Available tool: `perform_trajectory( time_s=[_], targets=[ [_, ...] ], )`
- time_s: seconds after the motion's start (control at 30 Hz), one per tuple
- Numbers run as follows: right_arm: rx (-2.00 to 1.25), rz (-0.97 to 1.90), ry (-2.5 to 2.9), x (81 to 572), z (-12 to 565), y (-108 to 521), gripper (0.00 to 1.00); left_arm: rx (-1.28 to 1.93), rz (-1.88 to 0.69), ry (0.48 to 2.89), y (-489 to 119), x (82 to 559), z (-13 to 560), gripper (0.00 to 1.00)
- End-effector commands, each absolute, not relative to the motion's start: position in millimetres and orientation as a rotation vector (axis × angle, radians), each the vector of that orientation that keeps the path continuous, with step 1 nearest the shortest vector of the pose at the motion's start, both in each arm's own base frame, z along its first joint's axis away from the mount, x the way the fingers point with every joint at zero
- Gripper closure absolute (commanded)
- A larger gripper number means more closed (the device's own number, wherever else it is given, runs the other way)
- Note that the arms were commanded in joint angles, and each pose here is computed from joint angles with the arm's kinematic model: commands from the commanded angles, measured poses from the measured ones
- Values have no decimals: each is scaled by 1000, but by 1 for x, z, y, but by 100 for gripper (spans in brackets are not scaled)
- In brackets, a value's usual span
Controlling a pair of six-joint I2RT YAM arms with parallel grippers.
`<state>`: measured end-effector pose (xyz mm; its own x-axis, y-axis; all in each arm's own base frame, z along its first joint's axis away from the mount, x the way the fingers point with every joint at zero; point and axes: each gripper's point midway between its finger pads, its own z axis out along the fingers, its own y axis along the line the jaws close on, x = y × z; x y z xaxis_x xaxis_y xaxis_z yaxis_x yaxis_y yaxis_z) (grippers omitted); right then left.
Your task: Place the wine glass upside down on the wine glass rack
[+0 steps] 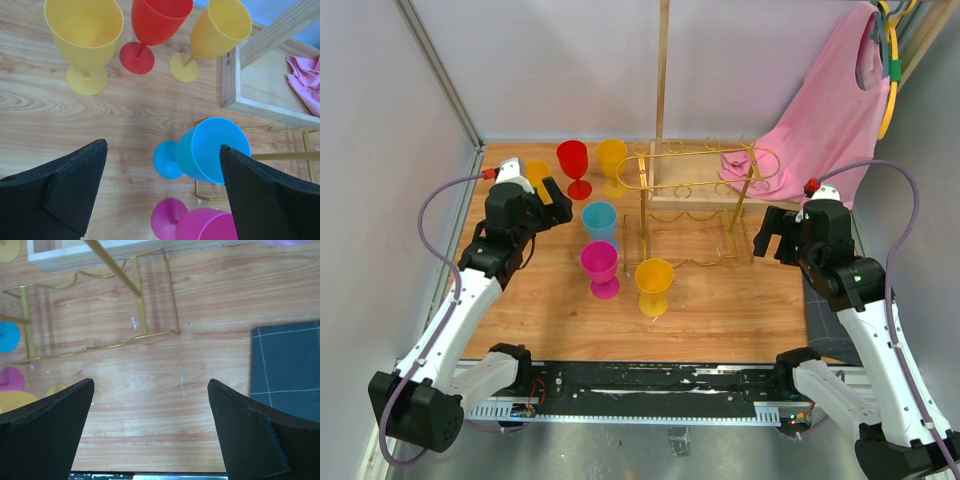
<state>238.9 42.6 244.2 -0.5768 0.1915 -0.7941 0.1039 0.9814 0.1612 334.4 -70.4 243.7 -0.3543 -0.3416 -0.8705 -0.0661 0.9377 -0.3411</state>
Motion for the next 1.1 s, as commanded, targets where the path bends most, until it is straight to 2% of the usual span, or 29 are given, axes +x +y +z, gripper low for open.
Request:
perform_trajectory(
  time_s=[0.0,0.13,0.33,0.57,1.07],
  targets=[
    [65,283,2177,235,259,73,0,-278,-347,1931,-81,340,252,1],
    [-7,346,2190,224,259,92,4,-229,-391,1915,-89,338,252,1],
    [-129,441,2239,209,250,137,19,-247,-362,1893,-83,337,254,1],
    [-320,382,2273,207,238,198,29,-270,-339,1906,-77,331,250,1],
    [-471,332,2343,216,211,260,44,-286,-323,1889,-69,311,250,1]
  ],
)
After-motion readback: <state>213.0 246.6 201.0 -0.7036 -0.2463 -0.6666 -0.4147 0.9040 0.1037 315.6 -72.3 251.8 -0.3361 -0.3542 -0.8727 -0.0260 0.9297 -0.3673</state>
